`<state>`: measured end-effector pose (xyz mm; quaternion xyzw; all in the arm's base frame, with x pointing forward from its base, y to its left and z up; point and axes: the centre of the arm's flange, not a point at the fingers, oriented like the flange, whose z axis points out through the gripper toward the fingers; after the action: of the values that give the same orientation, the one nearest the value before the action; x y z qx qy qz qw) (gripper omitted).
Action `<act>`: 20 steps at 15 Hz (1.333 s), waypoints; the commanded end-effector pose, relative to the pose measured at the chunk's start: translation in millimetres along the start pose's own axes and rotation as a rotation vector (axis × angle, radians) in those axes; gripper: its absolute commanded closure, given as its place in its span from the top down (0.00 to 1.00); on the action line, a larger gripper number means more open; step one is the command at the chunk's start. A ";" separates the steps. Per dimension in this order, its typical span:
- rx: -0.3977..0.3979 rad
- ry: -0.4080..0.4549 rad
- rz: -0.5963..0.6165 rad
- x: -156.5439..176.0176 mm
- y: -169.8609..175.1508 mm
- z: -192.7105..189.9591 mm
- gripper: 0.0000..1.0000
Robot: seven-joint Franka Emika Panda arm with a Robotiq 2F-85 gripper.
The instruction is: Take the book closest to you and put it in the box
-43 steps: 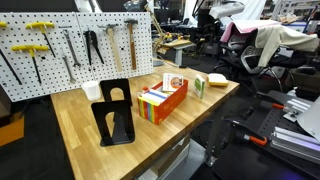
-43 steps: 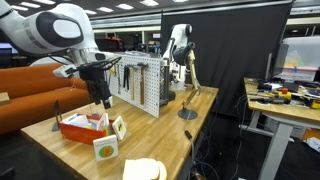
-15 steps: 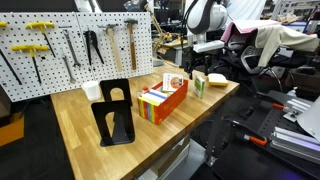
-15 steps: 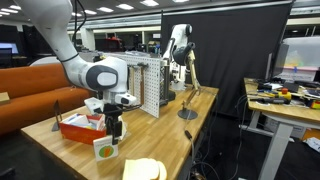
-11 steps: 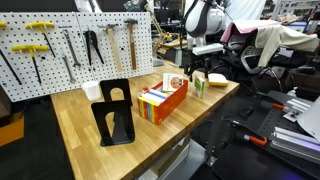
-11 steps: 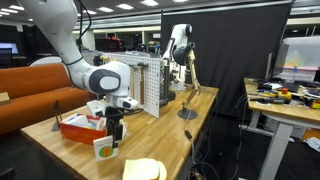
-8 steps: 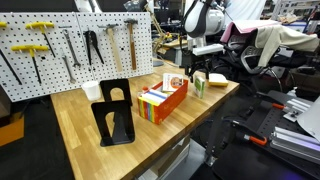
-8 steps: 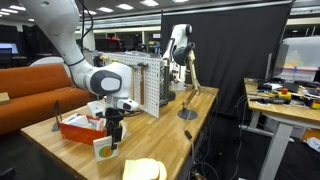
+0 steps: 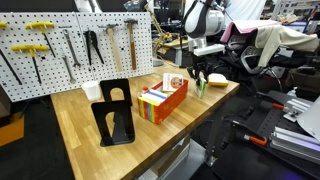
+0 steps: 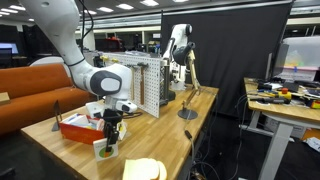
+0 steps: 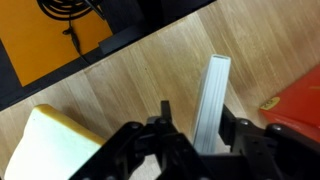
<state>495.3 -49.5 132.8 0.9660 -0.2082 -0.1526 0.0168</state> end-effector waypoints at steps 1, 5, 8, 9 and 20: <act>0.007 -0.020 -0.010 1.8 2.5 -1.4 0.18; 0.024 -0.003 -0.022 2.1 3.2 -9.9 0.00; 0.043 0.043 -0.054 1.4 2.6 -32.7 0.04; 0.041 0.067 -0.073 0.6 2.8 -43.2 0.04; -0.162 0.456 -0.530 -55.2 -47.6 -215.8 0.04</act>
<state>536.1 -8.7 331.7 0.9967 0.0076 0.0281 0.0752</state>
